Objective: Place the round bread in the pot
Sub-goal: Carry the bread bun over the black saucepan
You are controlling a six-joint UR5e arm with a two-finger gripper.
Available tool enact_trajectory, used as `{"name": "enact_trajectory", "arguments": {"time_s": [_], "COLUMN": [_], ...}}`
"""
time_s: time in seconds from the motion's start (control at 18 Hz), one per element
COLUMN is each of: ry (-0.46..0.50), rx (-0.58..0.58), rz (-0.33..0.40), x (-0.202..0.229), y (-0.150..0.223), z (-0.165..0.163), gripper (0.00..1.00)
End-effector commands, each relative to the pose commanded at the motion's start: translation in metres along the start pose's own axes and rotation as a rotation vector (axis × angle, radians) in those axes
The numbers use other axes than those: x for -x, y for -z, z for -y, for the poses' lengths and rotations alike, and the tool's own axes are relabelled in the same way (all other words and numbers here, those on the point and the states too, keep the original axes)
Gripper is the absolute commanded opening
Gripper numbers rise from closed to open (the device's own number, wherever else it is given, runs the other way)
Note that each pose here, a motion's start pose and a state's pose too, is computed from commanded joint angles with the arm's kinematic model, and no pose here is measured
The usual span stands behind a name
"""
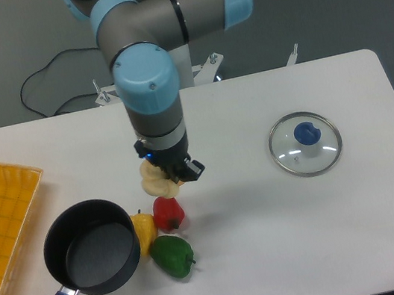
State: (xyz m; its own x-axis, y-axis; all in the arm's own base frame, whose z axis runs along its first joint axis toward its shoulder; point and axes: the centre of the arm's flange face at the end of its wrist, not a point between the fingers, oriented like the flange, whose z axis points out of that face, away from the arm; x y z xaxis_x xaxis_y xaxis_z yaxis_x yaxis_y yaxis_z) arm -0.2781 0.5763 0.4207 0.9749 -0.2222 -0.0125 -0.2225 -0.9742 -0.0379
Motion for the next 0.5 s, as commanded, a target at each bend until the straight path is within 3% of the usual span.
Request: {"name": "enact_trajectory", "arguments": {"time_s": [0.5], "ry": [0.008], "rx": [-0.097], "rz": [0.091], "x": [-0.058], "y": [-0.032], "z": [0.091], "gripper": [0.00]}}
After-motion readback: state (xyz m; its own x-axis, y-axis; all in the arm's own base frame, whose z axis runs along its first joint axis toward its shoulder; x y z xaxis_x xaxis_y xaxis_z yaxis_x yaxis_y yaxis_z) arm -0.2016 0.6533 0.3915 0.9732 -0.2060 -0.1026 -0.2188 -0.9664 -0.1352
